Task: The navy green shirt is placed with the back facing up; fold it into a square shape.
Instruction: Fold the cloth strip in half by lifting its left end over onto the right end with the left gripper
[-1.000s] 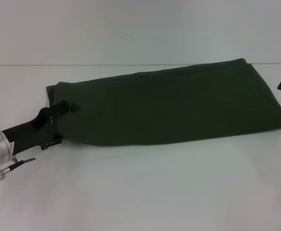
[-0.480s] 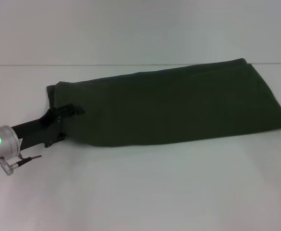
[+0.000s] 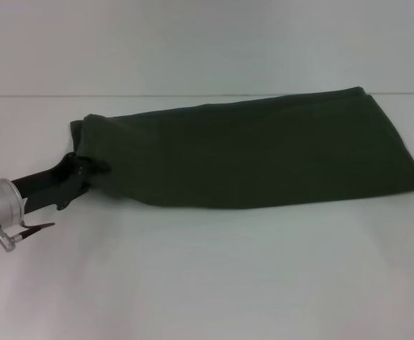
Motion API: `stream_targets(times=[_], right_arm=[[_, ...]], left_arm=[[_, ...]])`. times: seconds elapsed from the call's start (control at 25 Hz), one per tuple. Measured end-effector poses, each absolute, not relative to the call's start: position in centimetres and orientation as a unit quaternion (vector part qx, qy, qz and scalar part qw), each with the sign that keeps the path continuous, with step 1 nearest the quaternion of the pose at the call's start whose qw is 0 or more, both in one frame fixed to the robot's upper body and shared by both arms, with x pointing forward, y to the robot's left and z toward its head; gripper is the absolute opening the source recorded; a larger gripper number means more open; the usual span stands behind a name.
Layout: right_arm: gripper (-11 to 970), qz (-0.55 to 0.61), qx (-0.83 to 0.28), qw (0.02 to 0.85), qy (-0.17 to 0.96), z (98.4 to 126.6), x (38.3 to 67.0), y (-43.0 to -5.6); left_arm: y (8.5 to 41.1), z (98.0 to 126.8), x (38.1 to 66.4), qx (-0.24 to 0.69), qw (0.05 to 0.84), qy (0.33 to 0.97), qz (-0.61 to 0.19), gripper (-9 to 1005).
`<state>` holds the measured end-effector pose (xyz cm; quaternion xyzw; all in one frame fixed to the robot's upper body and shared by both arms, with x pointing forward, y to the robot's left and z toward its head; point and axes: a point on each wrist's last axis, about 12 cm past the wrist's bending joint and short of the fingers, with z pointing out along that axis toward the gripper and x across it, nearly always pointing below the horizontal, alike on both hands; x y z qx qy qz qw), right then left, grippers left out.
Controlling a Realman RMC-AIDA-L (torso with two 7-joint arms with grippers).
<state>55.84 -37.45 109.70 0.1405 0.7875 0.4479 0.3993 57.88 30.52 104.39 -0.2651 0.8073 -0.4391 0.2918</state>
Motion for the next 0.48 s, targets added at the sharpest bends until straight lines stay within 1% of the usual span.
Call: stream_targets(times=[0.08,0.32,0.48], right_arm=[[824,0.449,0.141,0.398,0.787,109.7,55.8,-37.4],[822,0.449,0.142,0.398,0.787,109.6,55.9,-37.3],[821,0.449,0.142,0.398,0.787,109.6,56.0,-37.3]], left_arm=[[30.6,104.5,58.0,-0.262,0.294,0.808,-0.438,270],[30.8,104.9,58.5,-0.248,0.306,0.816,-0.423,34],[32.3,105.1,58.8,-0.253,0.334,0.820,-0.390,32]])
